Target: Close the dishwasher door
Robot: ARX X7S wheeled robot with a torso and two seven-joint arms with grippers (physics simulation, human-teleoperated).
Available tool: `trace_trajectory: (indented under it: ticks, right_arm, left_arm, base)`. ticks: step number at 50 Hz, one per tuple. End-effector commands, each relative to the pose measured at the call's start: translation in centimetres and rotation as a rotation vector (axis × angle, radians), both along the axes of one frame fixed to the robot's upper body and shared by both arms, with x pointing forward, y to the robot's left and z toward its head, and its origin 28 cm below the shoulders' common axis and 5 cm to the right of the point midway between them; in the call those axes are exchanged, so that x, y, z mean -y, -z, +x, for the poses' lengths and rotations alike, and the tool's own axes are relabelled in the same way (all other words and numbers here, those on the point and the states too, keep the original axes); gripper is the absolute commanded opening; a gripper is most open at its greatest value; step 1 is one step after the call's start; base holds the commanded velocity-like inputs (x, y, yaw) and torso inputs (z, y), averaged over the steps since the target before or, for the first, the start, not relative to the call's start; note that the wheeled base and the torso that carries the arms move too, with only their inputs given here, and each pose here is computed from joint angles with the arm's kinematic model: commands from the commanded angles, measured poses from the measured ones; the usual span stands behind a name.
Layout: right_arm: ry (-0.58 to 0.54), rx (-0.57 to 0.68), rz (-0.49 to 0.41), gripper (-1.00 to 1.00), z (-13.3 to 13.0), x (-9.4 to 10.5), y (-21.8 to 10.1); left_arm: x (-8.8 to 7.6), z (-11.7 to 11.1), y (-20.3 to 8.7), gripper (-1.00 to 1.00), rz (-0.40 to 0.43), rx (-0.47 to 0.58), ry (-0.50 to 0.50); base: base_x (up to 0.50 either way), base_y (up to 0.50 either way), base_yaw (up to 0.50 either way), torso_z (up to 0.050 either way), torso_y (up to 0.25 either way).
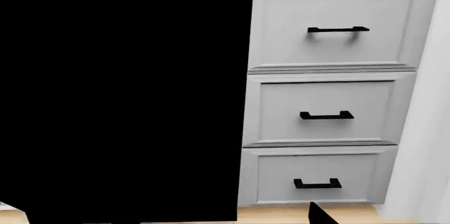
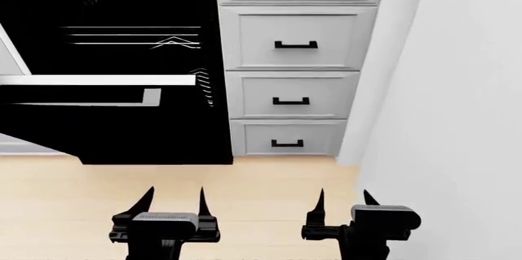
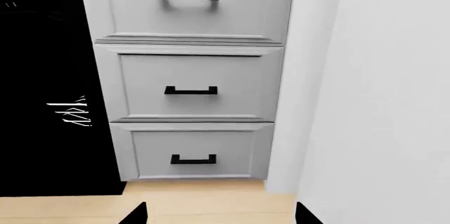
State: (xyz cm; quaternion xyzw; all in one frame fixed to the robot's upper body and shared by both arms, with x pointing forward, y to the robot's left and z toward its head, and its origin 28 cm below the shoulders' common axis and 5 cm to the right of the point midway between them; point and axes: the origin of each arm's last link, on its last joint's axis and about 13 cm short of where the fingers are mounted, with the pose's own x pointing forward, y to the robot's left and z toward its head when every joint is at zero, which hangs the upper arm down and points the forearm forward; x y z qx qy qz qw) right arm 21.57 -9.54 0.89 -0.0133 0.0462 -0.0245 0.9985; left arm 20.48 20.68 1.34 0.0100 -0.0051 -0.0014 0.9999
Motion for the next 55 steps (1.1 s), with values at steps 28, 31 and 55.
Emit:
trace_trajectory:
  ticks: [28, 31, 55]
  right_arm:
    - [0.000, -0.008, -0.011, 1.00, -0.03, -0.05, 0.05]
    - [-0.001, -0.010, -0.013, 1.00, 0.00, -0.05, 0.08]
    - [0.011, -0.009, -0.010, 1.00, -0.03, 0.00, 0.05]
  left_arm:
    - [0.01, -0.09, -0.02, 1.00, 0.002, 0.009, 0.001]
    - [0.01, -0.08, -0.04, 1.00, 0.002, 0.009, 0.002]
    - [0.02, -0.18, -0.05, 1.00, 0.003, 0.015, 0.005]
  base:
    - [0.00, 0.00, 0.00, -0.050, 0.000]
    - [0.00, 0.00, 0.00, -0.050, 0.000]
    - [0.00, 0.00, 0.00, -0.050, 0.000]
